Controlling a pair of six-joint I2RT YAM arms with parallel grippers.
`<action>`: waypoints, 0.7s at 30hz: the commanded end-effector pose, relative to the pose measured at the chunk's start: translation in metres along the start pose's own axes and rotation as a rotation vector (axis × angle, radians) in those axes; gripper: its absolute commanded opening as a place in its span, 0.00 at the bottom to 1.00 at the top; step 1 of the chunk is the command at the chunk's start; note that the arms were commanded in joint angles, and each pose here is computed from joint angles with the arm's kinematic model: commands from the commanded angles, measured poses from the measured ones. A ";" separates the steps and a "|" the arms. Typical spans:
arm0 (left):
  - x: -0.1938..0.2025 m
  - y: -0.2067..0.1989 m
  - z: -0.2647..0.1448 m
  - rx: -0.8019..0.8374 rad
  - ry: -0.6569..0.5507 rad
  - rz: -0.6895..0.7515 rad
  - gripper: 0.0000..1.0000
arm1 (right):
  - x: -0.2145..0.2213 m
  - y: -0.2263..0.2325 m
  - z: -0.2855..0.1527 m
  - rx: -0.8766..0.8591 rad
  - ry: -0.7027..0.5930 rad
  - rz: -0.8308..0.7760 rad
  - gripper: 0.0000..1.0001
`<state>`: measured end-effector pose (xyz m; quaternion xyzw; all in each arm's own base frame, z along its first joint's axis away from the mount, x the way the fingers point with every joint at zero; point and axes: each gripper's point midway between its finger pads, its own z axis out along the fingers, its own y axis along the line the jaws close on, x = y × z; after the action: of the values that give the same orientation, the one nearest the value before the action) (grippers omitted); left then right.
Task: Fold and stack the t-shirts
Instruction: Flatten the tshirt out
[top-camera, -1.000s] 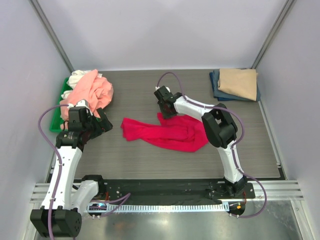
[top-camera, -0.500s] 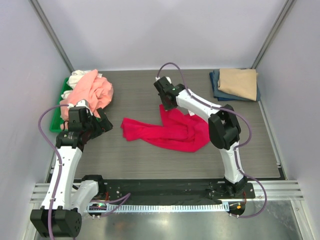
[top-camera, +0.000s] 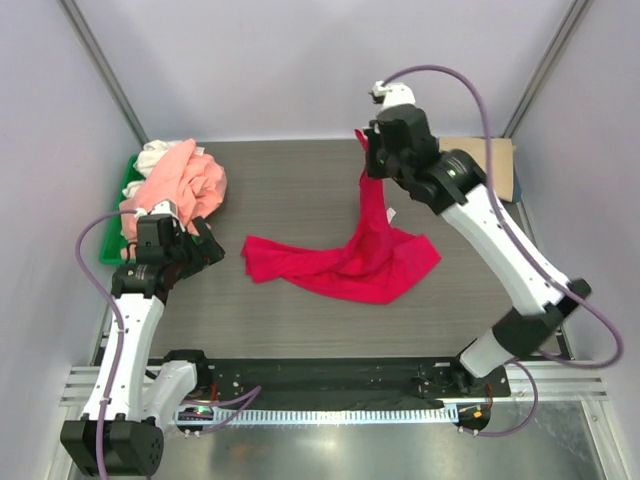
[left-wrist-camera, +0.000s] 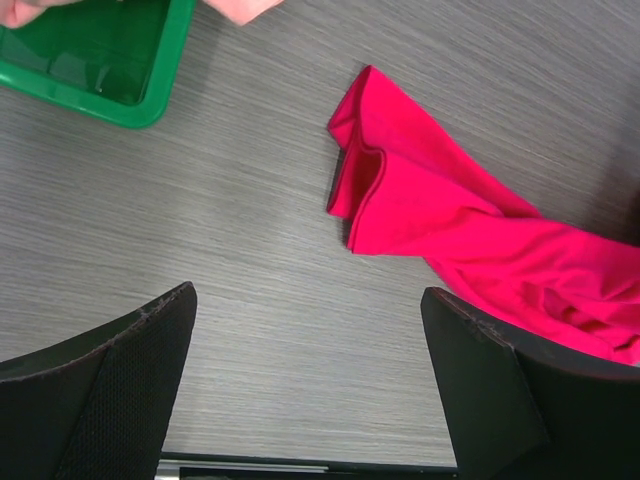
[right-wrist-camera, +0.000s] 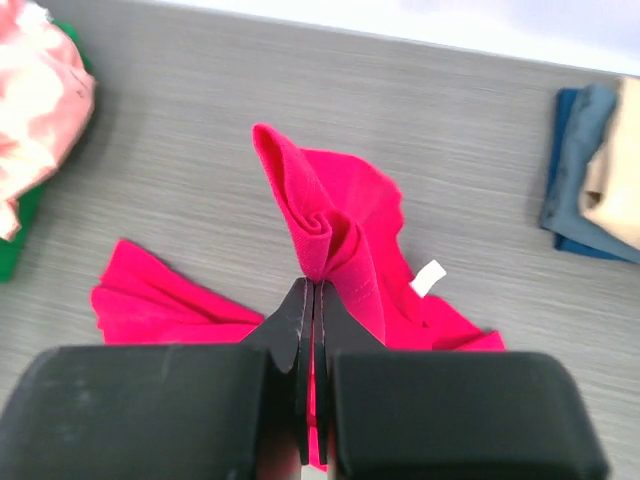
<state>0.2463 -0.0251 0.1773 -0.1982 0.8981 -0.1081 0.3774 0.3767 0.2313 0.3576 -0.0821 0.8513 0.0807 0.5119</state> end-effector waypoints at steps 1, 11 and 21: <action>-0.009 -0.003 0.002 -0.001 -0.024 -0.021 0.93 | 0.005 -0.023 -0.036 0.046 -0.041 0.056 0.01; 0.012 -0.058 0.020 0.036 0.034 0.001 0.86 | -0.005 -0.141 -0.184 0.315 -0.423 0.354 0.01; 0.106 -0.085 0.053 0.083 0.175 0.002 0.79 | 0.027 -0.139 -0.178 0.277 -0.368 0.323 0.01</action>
<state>0.2333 -0.1307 0.1053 -0.1398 0.9395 -0.1244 0.2868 0.2274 0.0406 0.4239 0.1420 0.7375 0.0585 0.6577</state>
